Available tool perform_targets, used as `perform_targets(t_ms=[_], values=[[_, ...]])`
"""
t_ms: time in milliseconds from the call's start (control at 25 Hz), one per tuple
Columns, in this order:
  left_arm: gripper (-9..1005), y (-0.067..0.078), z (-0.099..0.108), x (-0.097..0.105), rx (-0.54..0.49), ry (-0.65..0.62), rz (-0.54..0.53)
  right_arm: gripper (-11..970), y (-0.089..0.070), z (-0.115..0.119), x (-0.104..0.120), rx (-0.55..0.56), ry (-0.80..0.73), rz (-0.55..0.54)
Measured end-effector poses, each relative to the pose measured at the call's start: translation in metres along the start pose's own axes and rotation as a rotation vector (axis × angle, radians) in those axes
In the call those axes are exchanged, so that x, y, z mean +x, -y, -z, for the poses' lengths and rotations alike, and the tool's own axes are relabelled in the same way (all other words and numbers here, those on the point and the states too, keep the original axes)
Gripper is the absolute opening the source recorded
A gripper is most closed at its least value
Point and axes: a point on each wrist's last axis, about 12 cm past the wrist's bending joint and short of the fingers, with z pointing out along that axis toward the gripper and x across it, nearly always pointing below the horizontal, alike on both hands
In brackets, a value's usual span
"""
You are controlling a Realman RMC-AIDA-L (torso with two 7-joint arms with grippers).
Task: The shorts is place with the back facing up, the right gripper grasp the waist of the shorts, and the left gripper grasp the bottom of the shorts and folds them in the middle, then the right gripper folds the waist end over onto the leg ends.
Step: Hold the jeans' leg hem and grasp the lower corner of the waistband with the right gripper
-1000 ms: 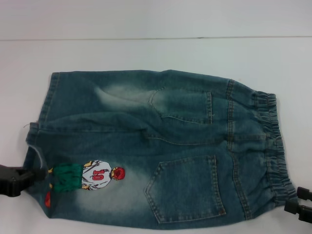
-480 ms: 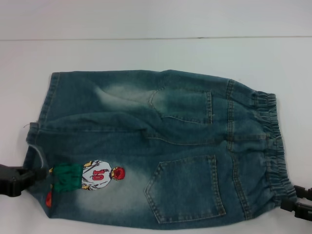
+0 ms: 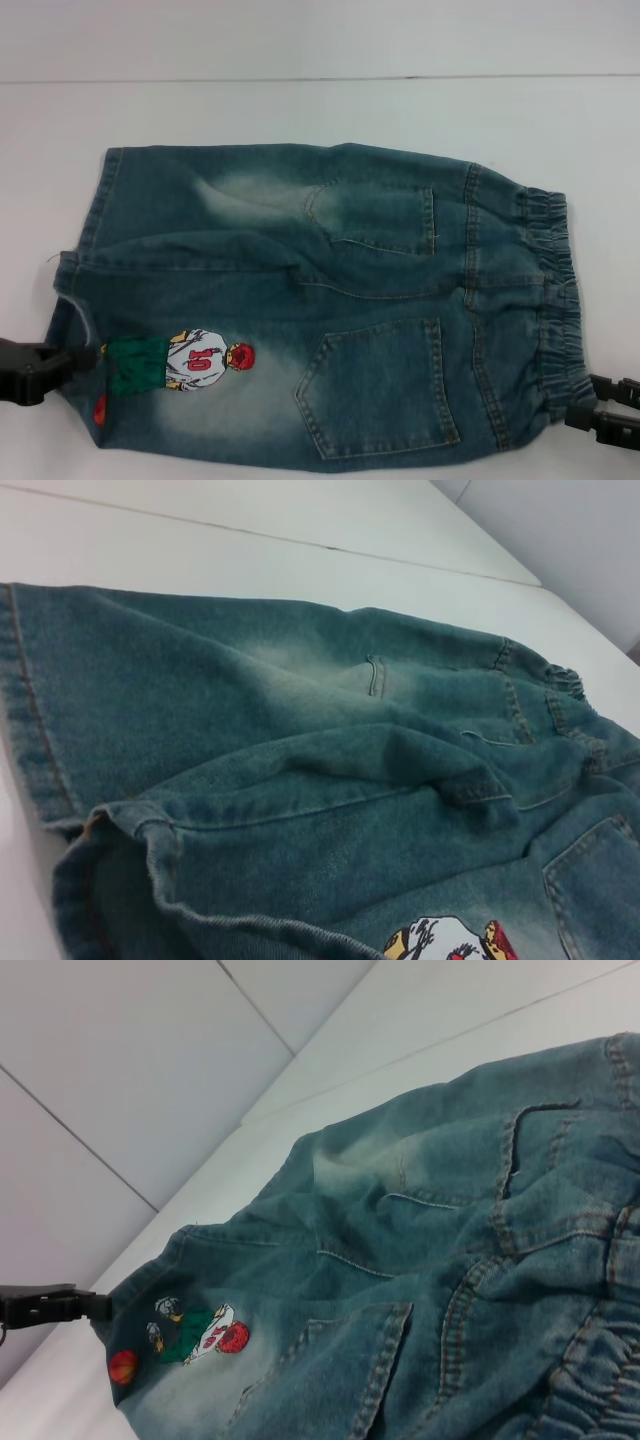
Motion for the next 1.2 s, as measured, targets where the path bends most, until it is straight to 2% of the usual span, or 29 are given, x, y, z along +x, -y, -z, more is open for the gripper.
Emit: perform_targets(t_ms=[1200], values=[[19,0.0003,-0.0049,-0.001,0.019,0.0,0.0,885,0.0023,-0.0048,-0.0075,-0.019,-0.07,-0.01]])
